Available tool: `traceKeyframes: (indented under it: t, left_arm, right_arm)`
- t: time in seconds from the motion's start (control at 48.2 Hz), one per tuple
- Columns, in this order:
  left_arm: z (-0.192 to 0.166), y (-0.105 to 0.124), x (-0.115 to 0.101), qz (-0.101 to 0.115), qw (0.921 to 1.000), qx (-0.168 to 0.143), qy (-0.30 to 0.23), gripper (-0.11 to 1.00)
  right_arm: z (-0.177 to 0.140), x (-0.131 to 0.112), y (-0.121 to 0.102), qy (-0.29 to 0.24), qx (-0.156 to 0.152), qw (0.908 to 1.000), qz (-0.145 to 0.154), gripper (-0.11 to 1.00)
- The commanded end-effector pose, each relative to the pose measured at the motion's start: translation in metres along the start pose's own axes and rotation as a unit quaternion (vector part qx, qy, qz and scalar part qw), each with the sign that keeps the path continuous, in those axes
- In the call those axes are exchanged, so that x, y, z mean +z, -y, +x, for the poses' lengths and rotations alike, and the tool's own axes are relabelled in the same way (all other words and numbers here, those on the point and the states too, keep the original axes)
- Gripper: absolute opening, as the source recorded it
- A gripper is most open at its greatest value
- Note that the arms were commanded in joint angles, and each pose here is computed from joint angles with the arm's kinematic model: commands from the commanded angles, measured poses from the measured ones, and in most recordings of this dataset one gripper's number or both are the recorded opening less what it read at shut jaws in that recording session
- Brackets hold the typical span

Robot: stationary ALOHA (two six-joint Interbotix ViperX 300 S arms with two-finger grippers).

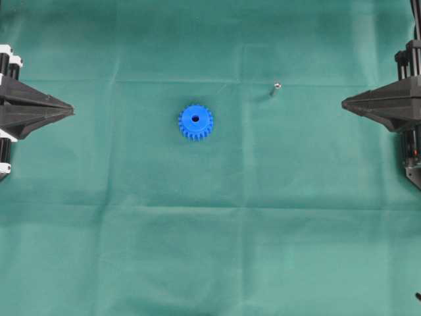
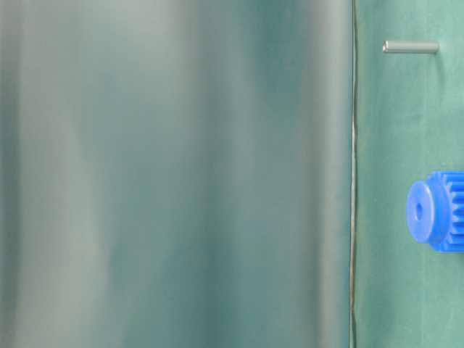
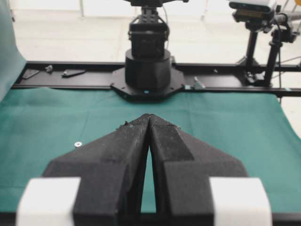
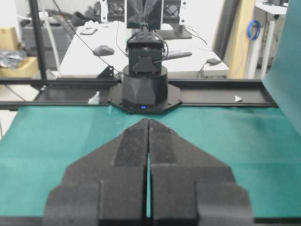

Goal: Insert the shaft placed at a random location into the center hole of the small gear at another random location.
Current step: 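Move the right gripper open toward the silver shaft, then lower the right gripper over the shaft and close on it upright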

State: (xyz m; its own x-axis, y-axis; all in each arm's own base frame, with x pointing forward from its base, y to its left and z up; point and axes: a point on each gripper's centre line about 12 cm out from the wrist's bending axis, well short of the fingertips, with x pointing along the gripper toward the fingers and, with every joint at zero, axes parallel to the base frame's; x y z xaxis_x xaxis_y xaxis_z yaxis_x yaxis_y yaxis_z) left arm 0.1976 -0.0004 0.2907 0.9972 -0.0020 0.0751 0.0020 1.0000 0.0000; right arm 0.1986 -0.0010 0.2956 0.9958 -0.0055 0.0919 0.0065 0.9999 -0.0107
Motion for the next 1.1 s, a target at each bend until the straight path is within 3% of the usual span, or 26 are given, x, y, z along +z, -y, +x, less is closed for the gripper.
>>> traceKeyframes:
  t: [0.0,0.29,0.56,0.643,0.892,1.079]
  left_arm:
    - [0.005,0.005,0.01,0.003,0.9998,-0.012,0.013,0.0]
    - [0.004,0.006,0.011,0.005,0.9998,-0.015,0.015,0.0]
    - [0.004,0.006,0.01,0.004,0.9998,-0.015,0.014,0.0]
    - [0.004,0.006,0.01,0.004,0.9998,-0.015,0.012,0.0]
    - [0.004,0.006,0.008,0.005,0.9998,-0.016,0.009,0.0]
    - [0.005,0.006,0.007,0.006,0.9998,-0.016,0.006,0.0]
  right_arm:
    - [0.003,0.004,0.001,0.001,-0.002,1.0,-0.007,0.01]
    - [0.01,-0.008,0.014,-0.021,-0.032,0.9992,-0.011,0.01]
    - [0.021,-0.039,0.035,-0.078,-0.077,0.994,-0.006,0.03]
    - [0.026,-0.052,0.044,-0.092,-0.095,0.9912,-0.004,0.16]
    - [0.044,-0.109,0.063,-0.154,-0.122,0.9804,0.004,0.86]
    - [0.054,-0.147,0.072,-0.192,-0.137,0.9718,0.016,0.8]
